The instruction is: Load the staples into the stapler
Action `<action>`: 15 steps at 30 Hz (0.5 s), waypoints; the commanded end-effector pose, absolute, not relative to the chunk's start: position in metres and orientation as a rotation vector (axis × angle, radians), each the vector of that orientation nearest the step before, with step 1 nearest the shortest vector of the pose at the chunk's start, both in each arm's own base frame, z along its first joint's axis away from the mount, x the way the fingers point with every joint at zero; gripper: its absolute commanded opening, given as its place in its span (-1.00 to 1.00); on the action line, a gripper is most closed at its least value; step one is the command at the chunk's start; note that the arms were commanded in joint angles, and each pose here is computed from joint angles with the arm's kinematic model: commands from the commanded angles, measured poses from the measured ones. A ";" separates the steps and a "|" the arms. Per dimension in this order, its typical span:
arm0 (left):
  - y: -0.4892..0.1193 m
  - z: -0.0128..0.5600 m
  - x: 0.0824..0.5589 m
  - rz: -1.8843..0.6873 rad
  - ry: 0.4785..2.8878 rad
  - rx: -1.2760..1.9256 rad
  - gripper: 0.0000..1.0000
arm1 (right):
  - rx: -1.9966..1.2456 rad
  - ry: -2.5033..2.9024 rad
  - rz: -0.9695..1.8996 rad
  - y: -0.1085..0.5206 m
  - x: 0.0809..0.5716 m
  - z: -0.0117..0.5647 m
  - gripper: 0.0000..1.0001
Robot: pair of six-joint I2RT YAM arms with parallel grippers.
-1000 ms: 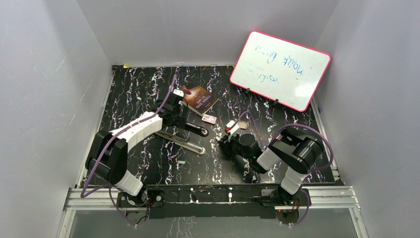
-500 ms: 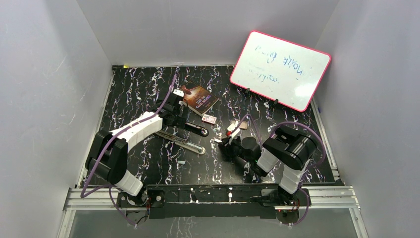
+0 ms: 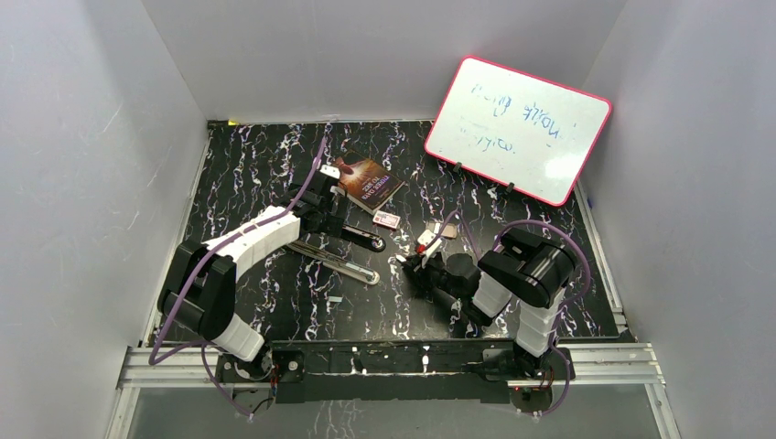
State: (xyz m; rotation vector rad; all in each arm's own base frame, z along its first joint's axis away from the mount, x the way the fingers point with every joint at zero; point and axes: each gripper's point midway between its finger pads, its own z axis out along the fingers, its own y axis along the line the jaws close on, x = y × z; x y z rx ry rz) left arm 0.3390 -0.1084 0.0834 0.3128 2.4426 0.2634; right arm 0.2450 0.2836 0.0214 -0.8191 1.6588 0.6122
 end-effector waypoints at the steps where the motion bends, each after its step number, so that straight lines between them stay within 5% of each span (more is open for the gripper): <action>1: -0.107 0.094 0.338 0.271 2.415 0.312 0.96 | -0.889 1.703 0.597 0.280 0.237 0.004 -0.62; 8: -0.107 0.095 0.338 0.271 2.412 0.314 0.96 | -0.868 1.692 0.635 0.286 0.237 0.015 -0.87; 15: -0.106 0.095 0.338 0.274 2.413 0.313 0.96 | -0.770 1.615 0.630 0.299 0.260 0.092 -1.00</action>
